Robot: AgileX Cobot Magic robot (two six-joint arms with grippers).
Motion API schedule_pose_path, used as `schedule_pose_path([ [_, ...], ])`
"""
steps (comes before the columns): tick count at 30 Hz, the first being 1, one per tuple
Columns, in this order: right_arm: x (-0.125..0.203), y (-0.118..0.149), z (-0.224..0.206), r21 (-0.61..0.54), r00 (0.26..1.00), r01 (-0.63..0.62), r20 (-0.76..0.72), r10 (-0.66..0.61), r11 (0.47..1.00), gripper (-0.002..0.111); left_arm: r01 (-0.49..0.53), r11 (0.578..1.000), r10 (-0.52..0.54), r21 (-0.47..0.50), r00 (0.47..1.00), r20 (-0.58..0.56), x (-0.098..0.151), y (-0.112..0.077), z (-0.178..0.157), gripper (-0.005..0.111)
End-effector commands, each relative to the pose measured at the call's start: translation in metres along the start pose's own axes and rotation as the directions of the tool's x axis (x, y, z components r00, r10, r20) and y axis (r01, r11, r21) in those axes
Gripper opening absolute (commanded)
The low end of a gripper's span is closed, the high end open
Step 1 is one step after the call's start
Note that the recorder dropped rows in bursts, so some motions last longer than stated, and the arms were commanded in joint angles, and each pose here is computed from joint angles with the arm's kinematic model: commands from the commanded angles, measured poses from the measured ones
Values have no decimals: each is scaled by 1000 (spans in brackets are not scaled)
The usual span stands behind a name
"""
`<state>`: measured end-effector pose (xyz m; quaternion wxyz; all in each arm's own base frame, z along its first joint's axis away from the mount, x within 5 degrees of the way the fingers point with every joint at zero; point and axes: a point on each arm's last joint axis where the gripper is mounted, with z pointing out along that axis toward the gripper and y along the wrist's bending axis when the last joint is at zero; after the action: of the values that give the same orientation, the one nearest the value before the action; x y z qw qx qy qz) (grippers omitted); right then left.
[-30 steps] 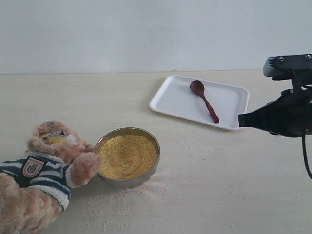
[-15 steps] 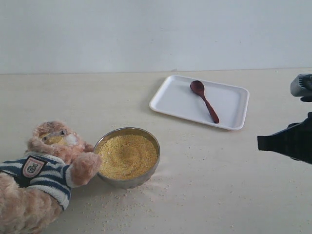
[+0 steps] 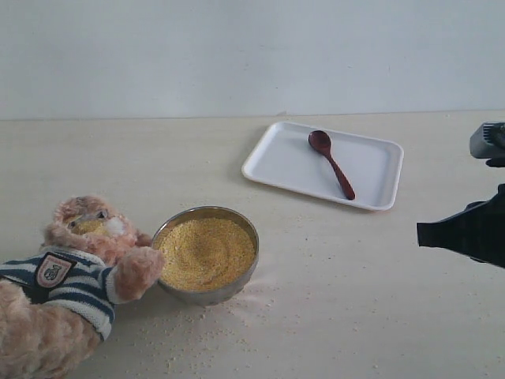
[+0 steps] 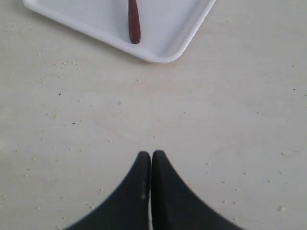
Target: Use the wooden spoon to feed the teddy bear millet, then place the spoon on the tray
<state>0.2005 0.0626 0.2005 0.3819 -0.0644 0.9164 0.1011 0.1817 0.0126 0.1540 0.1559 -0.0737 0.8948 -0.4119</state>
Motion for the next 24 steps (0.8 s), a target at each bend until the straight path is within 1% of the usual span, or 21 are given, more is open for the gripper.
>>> schedule_pose_path([
  [1,-2,0,-9,-5,999,-6,40,6,1000,0,-6,1000,5,21,1000,11,-1,-3,-1,5],
  [5,-11,2,-32,-24,988,-1,153,5,1000,0,-6,1000,5,21,1000,11,-1,-3,-1,5],
  [6,-15,3,-48,-35,975,3,223,5,999,0,-6,1000,5,21,1000,11,-1,-3,-1,5],
  [7,-17,4,-57,-41,965,6,262,5,999,0,-6,1000,5,21,1000,11,-1,-3,-1,5],
  [8,-20,5,-75,-49,940,21,341,-3,999,0,-6,1000,5,21,1000,11,-1,-3,-1,5],
  [12,-20,6,-117,-72,859,41,512,2,997,0,-6,1000,5,21,1000,11,-1,-3,-1,5],
  [14,-17,7,-128,-74,842,58,539,-9,996,0,-6,1000,5,21,1000,11,-1,-3,-1,5],
  [17,-2,8,-139,-84,873,99,485,-46,992,0,-6,1000,5,21,1000,11,-1,-3,-1,5],
  [20,8,7,-149,-77,872,128,484,-76,989,0,-6,1000,5,21,1000,11,-1,-3,-1,5],
  [22,21,4,-148,-69,854,131,515,-77,989,0,-6,1000,5,21,1000,11,-1,-3,-1,5],
  [24,46,-2,-136,-71,829,100,558,-44,992,0,-6,1000,5,21,1000,11,-1,-3,-1,5],
])
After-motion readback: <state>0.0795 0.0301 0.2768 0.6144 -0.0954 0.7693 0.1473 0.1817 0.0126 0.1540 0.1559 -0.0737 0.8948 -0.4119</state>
